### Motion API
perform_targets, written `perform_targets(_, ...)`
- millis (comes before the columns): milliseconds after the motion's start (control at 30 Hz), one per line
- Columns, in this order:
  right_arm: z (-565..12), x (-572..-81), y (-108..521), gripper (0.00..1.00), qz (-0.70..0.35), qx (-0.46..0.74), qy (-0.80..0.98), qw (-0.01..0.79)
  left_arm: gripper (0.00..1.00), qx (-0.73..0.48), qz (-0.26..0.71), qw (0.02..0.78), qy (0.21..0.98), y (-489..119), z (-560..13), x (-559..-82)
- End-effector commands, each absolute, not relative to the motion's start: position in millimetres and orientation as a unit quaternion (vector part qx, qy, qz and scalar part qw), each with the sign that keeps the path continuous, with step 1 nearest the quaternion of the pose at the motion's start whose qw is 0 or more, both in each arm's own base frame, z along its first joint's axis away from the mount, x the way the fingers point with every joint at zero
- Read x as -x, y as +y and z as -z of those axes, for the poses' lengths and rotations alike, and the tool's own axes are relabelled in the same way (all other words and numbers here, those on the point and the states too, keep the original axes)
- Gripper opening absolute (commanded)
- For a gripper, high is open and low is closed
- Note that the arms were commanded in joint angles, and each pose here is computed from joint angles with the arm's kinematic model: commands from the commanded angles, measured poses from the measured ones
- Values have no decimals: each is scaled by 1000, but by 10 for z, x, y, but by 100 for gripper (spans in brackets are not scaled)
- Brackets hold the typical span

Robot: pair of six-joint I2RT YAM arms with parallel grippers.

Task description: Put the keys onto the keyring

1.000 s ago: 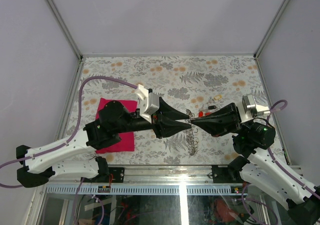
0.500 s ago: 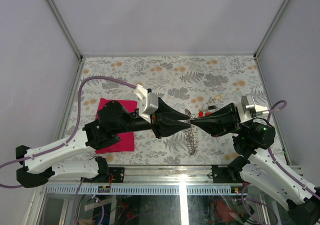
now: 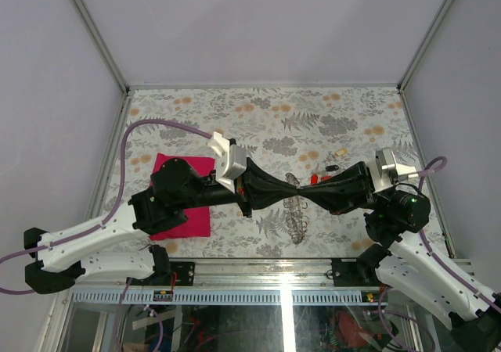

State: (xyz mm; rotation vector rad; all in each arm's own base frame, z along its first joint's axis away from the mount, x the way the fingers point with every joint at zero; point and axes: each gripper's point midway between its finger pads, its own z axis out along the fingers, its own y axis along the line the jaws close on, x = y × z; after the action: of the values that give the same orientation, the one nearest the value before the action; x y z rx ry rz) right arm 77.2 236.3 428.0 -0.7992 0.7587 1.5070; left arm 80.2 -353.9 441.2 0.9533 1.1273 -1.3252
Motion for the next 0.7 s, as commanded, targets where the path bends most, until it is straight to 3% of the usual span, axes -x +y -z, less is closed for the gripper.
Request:
perform_targets(0,-4404,-661,2303,1,-638,361,296,613,0,-384,564,572,455,-3496,-4656,-828)
perform_targets(200,-4320,-697,2313,15,-601,383,326,622,0,-406,550,557,471,-3506,-4600,-813)
perform_targets(367,-4300,-678,2283,21,-580,395,341,625,0,-410,551,555,469,-3480,-4610,-791)
perform_targets(600,-4272,-668,2269,16,-574,400,350,623,0,-413,553,553,467,-3488,-4618,-773)
perform_targets(667,-4269,-672,2271,10,-573,400,351,623,0,-412,553,554,467,-3486,-4624,-776)
